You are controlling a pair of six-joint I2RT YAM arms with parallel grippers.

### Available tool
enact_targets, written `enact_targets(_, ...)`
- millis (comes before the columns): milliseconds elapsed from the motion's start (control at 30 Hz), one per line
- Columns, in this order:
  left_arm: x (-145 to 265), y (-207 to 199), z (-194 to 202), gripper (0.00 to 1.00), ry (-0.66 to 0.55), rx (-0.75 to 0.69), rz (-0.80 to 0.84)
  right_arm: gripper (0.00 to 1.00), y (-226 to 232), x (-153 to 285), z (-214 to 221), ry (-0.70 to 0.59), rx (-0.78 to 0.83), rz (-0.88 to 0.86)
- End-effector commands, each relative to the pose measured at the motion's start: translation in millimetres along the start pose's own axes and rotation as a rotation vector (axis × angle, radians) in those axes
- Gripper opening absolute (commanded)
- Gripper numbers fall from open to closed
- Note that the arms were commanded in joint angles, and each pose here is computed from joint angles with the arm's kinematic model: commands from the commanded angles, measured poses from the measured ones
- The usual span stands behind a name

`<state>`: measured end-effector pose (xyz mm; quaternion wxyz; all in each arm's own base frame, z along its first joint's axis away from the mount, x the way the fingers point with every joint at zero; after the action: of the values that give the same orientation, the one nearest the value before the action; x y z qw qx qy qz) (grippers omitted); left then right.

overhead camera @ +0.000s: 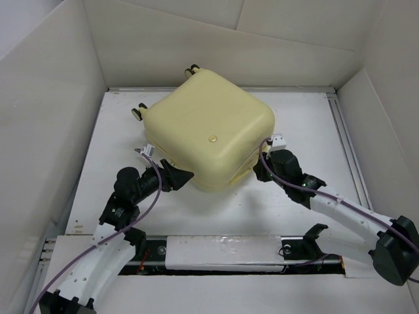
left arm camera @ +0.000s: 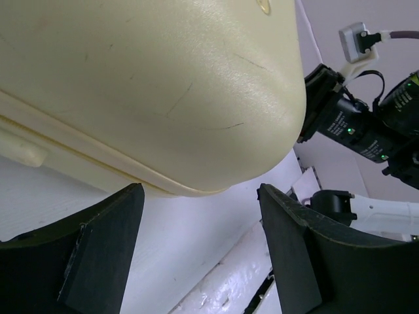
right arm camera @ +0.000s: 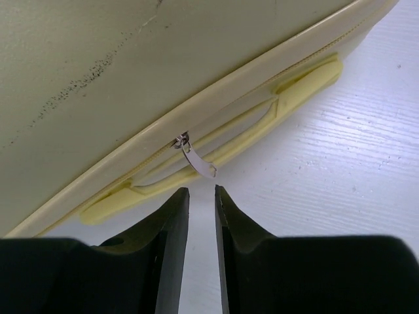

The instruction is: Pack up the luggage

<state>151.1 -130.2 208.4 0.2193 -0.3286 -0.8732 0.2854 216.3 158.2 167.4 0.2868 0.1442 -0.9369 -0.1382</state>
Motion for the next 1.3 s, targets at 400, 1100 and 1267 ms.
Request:
enact_targets(400,-14.1,0.4,4.8,0.73,0.001,-0.046,0.125,0.37,6.1,-38.6,-26.2,-0.113,0.142,-0.103)
enact_targets(1100,-48.4,-42.2,-218.2,0.73,-0.409,-0.157,-0.453,0.00,-11.5,-57.6,-19.2,-0.219,0.082,-0.147)
enact_targets(1267,-98.0,-63.3,-221.4,0.71,-0.357,-0.225,-0.493,0.00,-11.5,-59.3,-21.2,-0.213,0.080,-0.158)
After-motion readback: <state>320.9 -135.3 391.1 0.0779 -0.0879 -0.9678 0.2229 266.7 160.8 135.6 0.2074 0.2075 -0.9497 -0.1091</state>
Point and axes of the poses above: each gripper's point midway between its finger pads, its own x axis back along the fingers, its own y axis along the line the jaws close on, z = x × y, the point moved 7 cm from there along x, back along the fingers, and after that the axes turned 8 degrees about -x, right-handed, at the moved point
